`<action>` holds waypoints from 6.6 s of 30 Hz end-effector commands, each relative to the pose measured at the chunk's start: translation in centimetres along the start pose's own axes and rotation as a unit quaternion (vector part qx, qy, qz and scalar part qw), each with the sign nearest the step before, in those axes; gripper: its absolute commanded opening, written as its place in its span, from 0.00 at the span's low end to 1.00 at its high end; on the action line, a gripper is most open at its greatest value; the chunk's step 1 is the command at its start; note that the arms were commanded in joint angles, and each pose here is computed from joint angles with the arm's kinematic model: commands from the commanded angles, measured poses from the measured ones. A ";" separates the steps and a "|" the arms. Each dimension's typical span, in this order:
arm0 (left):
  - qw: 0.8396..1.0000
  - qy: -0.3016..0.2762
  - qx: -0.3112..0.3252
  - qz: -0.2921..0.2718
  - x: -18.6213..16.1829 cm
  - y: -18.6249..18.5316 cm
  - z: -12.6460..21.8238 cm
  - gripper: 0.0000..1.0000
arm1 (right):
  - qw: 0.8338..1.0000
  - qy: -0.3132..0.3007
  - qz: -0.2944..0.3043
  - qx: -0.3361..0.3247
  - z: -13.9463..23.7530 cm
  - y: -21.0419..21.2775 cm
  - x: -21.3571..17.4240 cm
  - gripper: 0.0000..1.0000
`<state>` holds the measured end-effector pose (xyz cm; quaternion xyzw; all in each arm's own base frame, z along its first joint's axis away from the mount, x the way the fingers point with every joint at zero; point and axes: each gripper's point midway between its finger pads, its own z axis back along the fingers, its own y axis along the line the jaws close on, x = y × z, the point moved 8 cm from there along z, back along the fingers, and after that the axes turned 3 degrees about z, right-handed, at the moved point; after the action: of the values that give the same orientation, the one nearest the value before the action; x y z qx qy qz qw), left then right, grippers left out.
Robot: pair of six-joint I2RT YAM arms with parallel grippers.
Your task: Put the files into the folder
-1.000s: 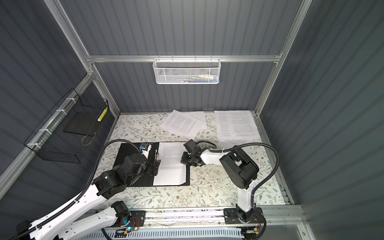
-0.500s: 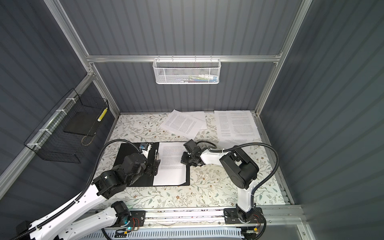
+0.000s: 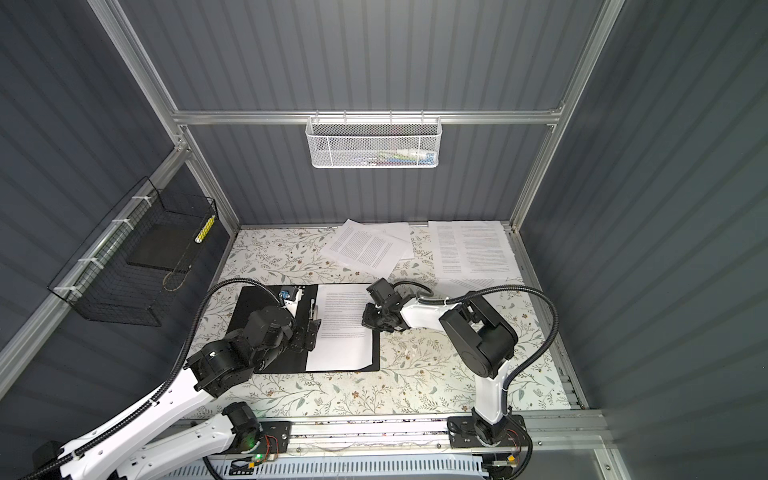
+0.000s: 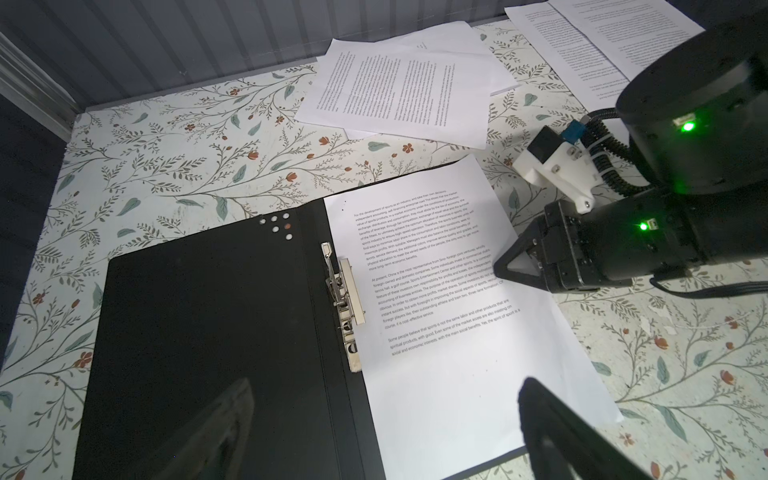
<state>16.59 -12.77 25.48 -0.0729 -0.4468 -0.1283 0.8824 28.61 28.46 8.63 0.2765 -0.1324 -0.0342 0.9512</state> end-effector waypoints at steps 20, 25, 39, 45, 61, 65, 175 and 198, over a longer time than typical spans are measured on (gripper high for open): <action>1.000 -0.006 -0.009 0.001 0.8 0.0 0.4 1.00 | 1.000 -0.004 0.008 -0.006 0.3 0.2 0.4 0.36; 1.000 -0.008 -0.010 0.003 0.9 0.0 0.5 1.00 | 1.000 -0.014 0.012 -0.006 1.1 0.2 0.4 0.55; 1.000 -0.010 -0.016 0.004 0.9 0.0 0.6 1.00 | 0.994 -0.046 0.048 -0.091 6.2 -1.0 2.7 0.93; 1.000 -0.012 -0.018 0.006 1.0 0.0 0.8 1.00 | 0.993 -0.057 0.046 -0.094 7.4 -1.8 8.2 0.99; 1.000 -0.019 -0.023 0.009 1.1 0.2 1.1 1.00 | 0.998 -0.027 0.060 -0.002 0.5 1.9 19.4 0.99; 0.999 -0.019 -0.024 0.010 1.1 0.2 1.2 1.00 | 0.999 -0.006 0.042 0.015 -1.3 1.3 19.4 0.99; 0.876 0.388 -0.283 -0.049 -13.1 -20.7 -11.8 1.00 | 0.979 -0.018 -0.027 -0.200 11.9 -15.0 11.3 0.99; 0.879 0.373 -0.291 -0.055 -12.3 -20.8 -11.3 1.00 | 0.981 0.059 -0.051 -0.180 9.0 -16.6 10.8 0.99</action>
<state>12.76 -35.49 10.93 -0.3060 -0.0572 -0.3201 0.8948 37.56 7.71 10.25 0.1031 -0.0912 -0.0984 0.9856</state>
